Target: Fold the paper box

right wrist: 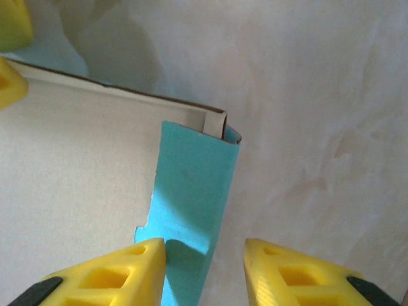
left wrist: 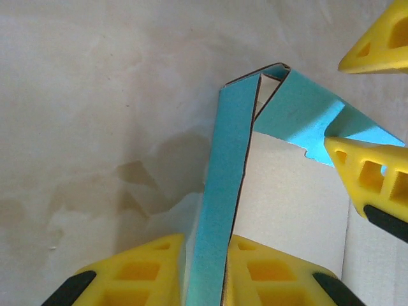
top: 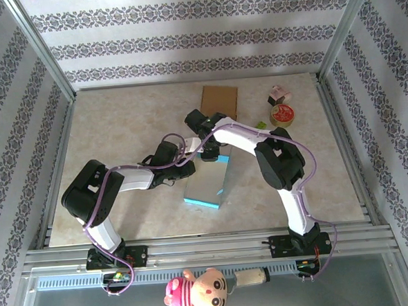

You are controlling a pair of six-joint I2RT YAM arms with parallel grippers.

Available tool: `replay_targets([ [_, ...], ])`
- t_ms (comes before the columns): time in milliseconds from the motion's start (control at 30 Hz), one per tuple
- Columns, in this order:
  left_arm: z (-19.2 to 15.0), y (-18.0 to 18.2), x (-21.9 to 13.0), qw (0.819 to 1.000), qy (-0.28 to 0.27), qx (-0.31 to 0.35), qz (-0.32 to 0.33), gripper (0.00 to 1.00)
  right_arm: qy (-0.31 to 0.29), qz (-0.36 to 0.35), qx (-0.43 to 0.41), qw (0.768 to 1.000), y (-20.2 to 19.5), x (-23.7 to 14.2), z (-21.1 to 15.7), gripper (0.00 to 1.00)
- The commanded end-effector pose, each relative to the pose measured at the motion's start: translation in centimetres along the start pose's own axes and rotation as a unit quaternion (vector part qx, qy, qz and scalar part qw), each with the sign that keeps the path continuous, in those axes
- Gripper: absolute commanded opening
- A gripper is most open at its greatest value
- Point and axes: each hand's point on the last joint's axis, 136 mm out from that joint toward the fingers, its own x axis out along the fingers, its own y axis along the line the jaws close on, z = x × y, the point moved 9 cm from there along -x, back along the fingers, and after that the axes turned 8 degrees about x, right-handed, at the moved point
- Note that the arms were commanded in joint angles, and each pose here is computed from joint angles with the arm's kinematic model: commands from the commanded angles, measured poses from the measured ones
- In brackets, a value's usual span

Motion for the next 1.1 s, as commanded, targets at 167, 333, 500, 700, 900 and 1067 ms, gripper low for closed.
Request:
replay_targets([
  [167,0.3,-0.3,-0.3,1.000,-0.003,0.019,0.015,0.21,0.098,0.036,-0.017,0.994,0.5,3.3,-0.5,0.36],
  [333,0.4,-0.8,-0.9,1.000,-0.023,0.011,-0.008,0.23,0.112,0.057,-0.010,0.992,0.6,4.6,-0.2,0.31],
  [500,0.6,-1.5,-2.7,0.997,-0.068,0.001,-0.033,0.28,0.121,0.062,0.002,0.991,0.5,5.3,0.0,0.06],
  [700,0.7,-1.7,-5.5,0.994,-0.107,0.006,-0.007,0.37,0.120,0.047,-0.001,0.992,0.4,5.1,0.2,0.00],
  [900,-0.2,-1.5,-9.1,0.988,-0.150,0.013,0.016,0.55,0.117,0.026,-0.008,0.993,0.7,6.3,0.0,0.00],
  [1067,-1.6,-0.9,-12.2,0.983,-0.180,0.003,0.033,0.59,0.156,0.016,-0.052,0.986,1.6,7.2,-0.4,0.14],
])
